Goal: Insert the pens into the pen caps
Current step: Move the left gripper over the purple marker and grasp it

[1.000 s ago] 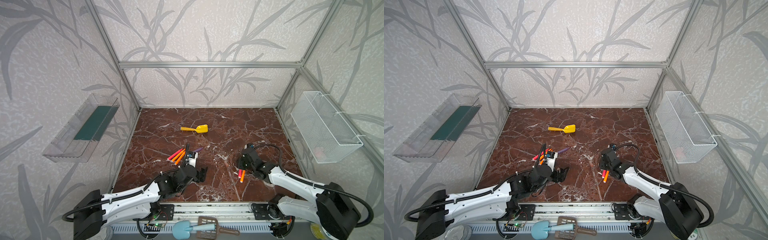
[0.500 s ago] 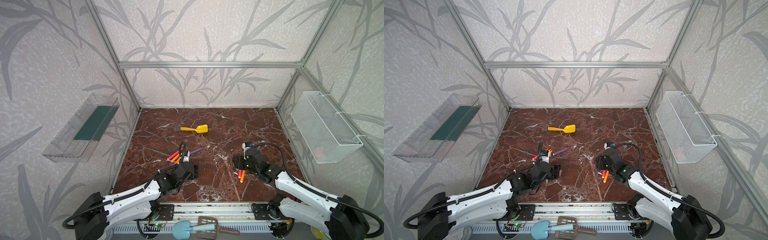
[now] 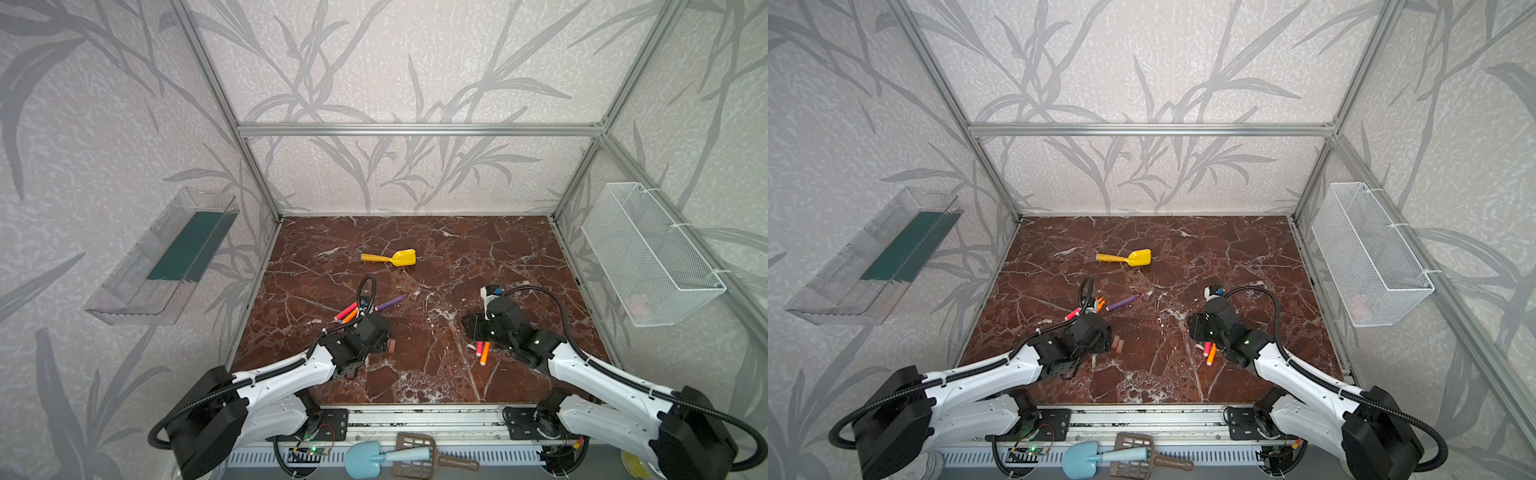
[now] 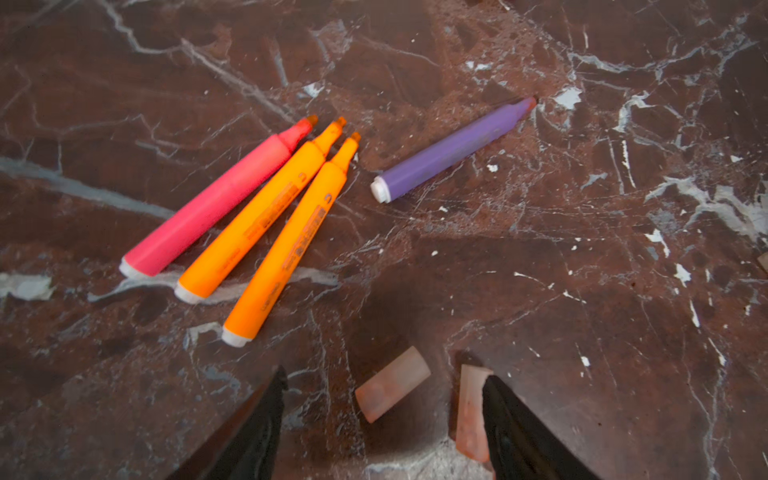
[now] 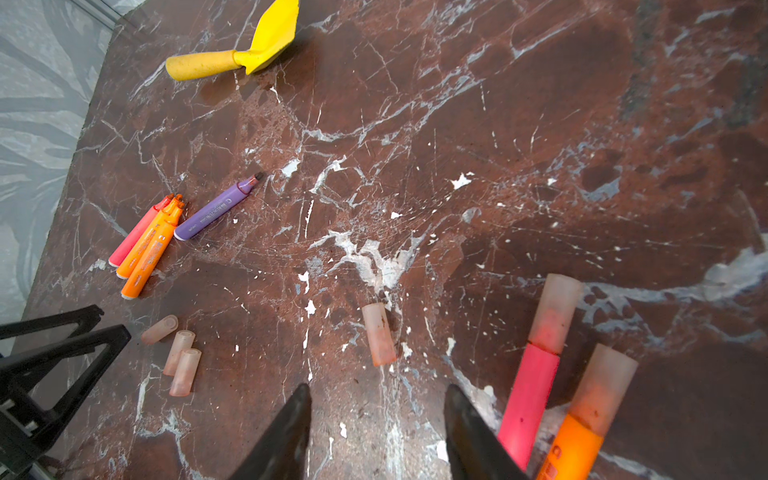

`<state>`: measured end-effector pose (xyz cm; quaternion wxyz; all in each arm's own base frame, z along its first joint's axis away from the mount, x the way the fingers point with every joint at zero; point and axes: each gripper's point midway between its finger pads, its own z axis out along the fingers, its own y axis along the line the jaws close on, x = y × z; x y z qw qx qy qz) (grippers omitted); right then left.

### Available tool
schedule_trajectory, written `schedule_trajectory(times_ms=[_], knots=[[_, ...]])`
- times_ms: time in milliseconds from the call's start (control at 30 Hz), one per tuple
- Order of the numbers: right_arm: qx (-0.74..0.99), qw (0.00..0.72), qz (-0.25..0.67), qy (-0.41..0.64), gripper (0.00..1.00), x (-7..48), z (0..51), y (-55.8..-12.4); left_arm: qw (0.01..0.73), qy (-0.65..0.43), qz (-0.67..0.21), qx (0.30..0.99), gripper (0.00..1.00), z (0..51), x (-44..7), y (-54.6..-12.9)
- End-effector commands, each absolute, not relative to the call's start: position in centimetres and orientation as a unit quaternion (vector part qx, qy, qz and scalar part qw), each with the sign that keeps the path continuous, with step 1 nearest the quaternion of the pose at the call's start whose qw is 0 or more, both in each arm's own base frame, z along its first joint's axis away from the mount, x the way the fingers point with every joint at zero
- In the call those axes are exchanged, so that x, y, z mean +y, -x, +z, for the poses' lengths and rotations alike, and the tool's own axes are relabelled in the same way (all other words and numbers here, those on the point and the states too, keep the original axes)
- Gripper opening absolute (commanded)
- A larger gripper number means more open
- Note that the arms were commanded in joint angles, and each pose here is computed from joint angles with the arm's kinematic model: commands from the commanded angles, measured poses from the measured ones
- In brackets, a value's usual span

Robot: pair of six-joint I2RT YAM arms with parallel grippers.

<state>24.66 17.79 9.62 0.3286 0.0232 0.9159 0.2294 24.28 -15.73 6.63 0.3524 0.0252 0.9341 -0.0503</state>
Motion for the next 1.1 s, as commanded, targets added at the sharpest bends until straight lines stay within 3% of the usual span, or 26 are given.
schedule_trajectory(times_ms=[0,567,867,967,1067], knots=[[0.917,0.326,0.229,-0.015,0.51,17.9,9.2,-24.4,0.372,-0.068,-0.048,0.925,0.76,8.9,-17.6,-26.5],[0.921,0.326,0.214,-0.010,0.51,17.6,8.8,-24.5,0.282,-0.110,0.040,0.952,0.74,4.0,-19.6,-33.0],[0.921,0.326,0.212,-0.009,0.51,17.4,8.8,-24.4,0.229,-0.118,0.039,0.965,0.75,1.7,-19.8,-33.5],[0.921,0.327,0.212,-0.008,0.51,17.5,8.8,-24.4,0.223,-0.116,0.028,0.968,0.71,1.4,-20.1,-33.2],[0.921,0.327,0.214,-0.008,0.51,17.5,8.8,-24.4,0.218,-0.113,0.017,0.969,0.56,1.1,-20.2,-32.7]])
